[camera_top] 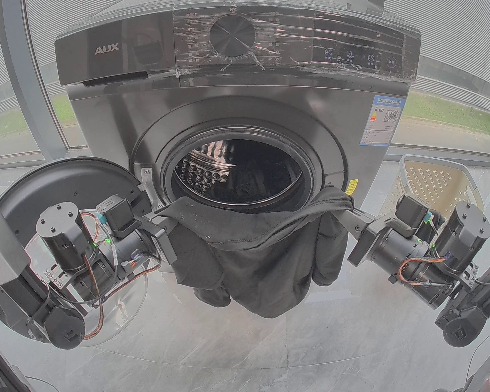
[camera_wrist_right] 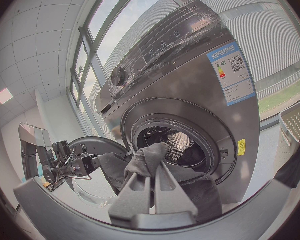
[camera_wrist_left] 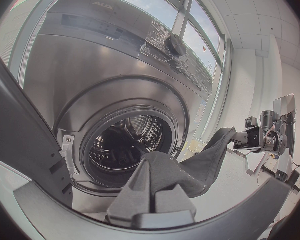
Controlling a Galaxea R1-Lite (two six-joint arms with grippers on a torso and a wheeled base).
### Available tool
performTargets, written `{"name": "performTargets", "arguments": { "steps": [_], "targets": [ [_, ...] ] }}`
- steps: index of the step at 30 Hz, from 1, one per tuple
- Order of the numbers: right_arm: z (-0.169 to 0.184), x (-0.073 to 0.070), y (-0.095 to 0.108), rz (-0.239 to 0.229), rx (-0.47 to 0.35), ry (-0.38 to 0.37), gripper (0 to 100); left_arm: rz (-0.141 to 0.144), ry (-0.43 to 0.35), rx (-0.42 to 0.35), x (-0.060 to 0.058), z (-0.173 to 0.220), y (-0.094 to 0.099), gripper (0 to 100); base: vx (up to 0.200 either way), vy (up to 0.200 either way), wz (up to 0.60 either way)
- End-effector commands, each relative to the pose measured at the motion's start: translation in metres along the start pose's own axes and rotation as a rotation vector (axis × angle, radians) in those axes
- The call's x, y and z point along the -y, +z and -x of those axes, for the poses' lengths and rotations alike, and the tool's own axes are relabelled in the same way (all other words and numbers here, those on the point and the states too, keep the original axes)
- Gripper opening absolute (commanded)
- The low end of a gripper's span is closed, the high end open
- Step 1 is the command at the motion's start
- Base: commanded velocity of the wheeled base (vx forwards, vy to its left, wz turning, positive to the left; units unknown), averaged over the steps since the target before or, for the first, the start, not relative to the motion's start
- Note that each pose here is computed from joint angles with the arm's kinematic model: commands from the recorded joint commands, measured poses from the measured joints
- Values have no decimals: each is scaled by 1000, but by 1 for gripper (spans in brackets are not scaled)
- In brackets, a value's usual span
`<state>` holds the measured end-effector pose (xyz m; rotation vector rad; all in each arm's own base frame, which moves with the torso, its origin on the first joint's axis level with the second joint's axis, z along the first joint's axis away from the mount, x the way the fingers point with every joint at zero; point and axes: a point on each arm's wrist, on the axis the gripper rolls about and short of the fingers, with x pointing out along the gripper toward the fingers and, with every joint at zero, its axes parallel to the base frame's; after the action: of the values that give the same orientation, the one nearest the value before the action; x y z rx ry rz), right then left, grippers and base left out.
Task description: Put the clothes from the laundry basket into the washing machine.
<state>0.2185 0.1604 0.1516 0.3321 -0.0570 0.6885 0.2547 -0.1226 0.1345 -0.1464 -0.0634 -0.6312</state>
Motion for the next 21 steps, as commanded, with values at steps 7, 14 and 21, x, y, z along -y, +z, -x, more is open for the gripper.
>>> {"name": "performTargets", "arguments": {
  "steps": [7, 14, 21],
  "targets": [
    [-2, -3, -8, -5, -27, 10, 0, 2, -1, -9, 1, 3, -2, 0, 0, 0, 0],
    [-1, -3, -13, -5, -50, 10, 0, -17, -16, -11, 3, 3, -2, 100, 0, 0, 0],
    [-6, -26, -34, -34, -111, 67, 0, 3, -157, -75, 41, 0, -18, 100, 0, 0, 0]
  ]
}}
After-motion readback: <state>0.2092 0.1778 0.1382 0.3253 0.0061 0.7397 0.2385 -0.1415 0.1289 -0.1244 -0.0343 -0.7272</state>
